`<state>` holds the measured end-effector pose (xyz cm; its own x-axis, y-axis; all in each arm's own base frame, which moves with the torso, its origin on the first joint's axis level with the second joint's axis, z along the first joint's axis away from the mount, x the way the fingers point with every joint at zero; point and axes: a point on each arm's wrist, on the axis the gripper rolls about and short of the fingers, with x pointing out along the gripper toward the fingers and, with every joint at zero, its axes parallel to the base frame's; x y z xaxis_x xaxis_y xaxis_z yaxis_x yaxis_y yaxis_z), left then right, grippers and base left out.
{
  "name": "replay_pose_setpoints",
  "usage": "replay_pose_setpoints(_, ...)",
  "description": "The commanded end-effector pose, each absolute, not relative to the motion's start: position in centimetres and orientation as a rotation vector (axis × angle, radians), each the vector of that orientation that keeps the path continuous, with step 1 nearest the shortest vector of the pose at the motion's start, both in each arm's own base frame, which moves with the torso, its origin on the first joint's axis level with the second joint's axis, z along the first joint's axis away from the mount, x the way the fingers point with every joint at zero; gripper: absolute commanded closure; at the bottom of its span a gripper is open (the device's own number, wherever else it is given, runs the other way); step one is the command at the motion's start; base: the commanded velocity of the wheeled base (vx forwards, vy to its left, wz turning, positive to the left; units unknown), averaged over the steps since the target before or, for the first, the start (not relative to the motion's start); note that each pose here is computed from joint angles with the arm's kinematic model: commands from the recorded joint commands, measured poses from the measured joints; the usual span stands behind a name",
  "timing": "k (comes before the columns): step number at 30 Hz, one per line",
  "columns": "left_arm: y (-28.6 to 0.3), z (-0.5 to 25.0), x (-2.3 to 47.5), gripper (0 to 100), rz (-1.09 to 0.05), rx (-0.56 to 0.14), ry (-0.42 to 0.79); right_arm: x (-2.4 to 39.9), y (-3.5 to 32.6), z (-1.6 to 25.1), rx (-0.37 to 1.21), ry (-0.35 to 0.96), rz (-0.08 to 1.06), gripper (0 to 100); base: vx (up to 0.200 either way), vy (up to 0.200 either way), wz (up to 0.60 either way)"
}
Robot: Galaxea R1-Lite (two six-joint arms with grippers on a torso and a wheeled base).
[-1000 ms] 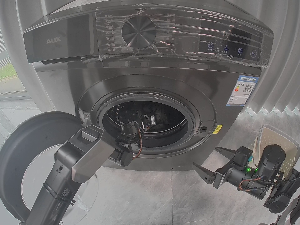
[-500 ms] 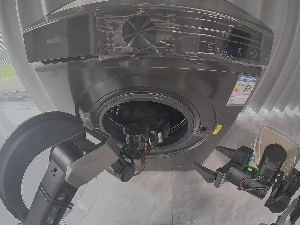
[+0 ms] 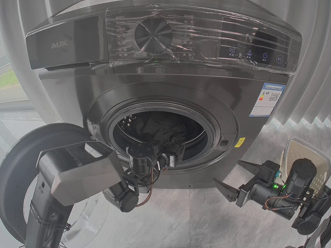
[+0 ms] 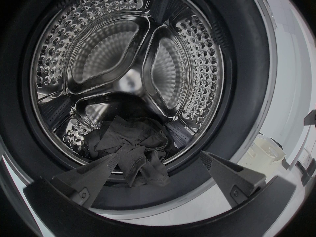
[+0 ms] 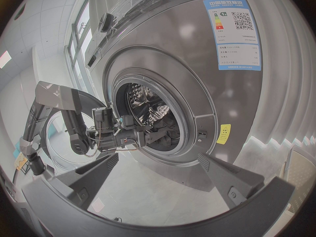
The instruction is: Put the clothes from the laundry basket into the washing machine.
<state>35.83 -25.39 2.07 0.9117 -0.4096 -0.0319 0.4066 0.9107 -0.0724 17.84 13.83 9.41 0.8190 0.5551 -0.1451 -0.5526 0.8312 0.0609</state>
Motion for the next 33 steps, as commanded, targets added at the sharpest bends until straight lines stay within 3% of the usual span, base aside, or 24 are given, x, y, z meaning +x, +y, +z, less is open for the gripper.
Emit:
replay_pose_setpoints(1,-25.1,4.3,34.2,0,-0.438,-0.078,0.030,17.8,13.8,9.4,0.016,0.159,0.590,0,0.000,0.000,0.00)
replay_pose_setpoints(12,-24.3,7.8,29.3,0,-0.506,-0.095,0.023,17.8,13.8,9.3,0.015,0.164,0.590,0,0.000,0.000,0.00)
replay_pose_setpoints(24,-23.3,7.3,24.7,0,-0.572,-0.095,0.076,17.6,13.9,9.3,0.017,0.166,0.596,0,0.000,0.000,0.00)
replay_pose_setpoints(29,-22.8,9.9,21.1,0,-0.653,-0.125,0.041,17.5,13.8,9.8,0.021,0.146,0.597,0,0.000,0.000,0.00)
replay_pose_setpoints(33,-21.7,13.2,17.7,0,-0.716,-0.197,-0.022,16.6,13.5,11.3,0.043,0.080,0.611,0,0.000,0.000,0.00)
